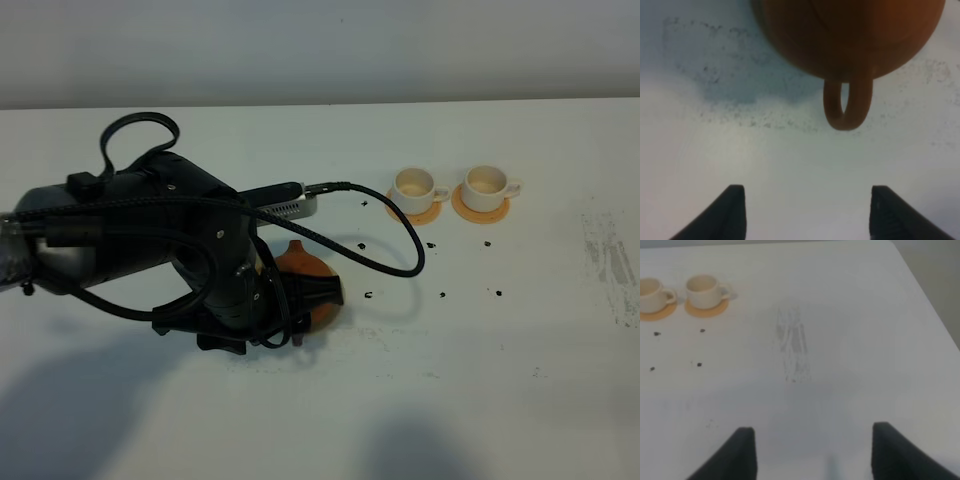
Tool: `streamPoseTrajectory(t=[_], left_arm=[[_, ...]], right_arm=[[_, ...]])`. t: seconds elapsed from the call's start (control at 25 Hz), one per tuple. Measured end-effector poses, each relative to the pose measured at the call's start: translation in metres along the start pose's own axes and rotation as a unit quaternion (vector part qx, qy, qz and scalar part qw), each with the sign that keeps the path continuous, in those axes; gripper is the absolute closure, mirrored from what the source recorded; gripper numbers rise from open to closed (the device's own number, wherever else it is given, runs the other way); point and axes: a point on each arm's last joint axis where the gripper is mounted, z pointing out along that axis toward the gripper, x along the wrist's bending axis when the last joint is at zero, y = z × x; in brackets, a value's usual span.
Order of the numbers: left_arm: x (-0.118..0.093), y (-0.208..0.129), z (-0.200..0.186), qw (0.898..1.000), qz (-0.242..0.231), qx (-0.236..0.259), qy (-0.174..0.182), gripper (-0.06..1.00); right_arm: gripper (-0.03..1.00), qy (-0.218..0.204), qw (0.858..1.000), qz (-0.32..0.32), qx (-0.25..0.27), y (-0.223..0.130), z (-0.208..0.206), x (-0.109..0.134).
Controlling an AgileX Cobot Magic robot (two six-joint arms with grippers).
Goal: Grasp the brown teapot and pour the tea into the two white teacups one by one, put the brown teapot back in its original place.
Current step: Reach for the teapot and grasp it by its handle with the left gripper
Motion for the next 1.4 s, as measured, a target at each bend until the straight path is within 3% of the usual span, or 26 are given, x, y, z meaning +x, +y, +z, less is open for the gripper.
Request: streamPoseTrajectory(t=[0.88,1.4], left_arm=[[-0.006,0.006,0.029,1.000,0.015,0.001,0.001,0.43],[0.000,0.008,0.030,0.999,0.033,-0.004,0.025,0.43]], right_arm=[[0.45,0.000,1.000,0.000,0.000,0.000,0.000,0.000],[0.45,0.001,1.000,0.000,0.000,0.000,0.000,0.000]])
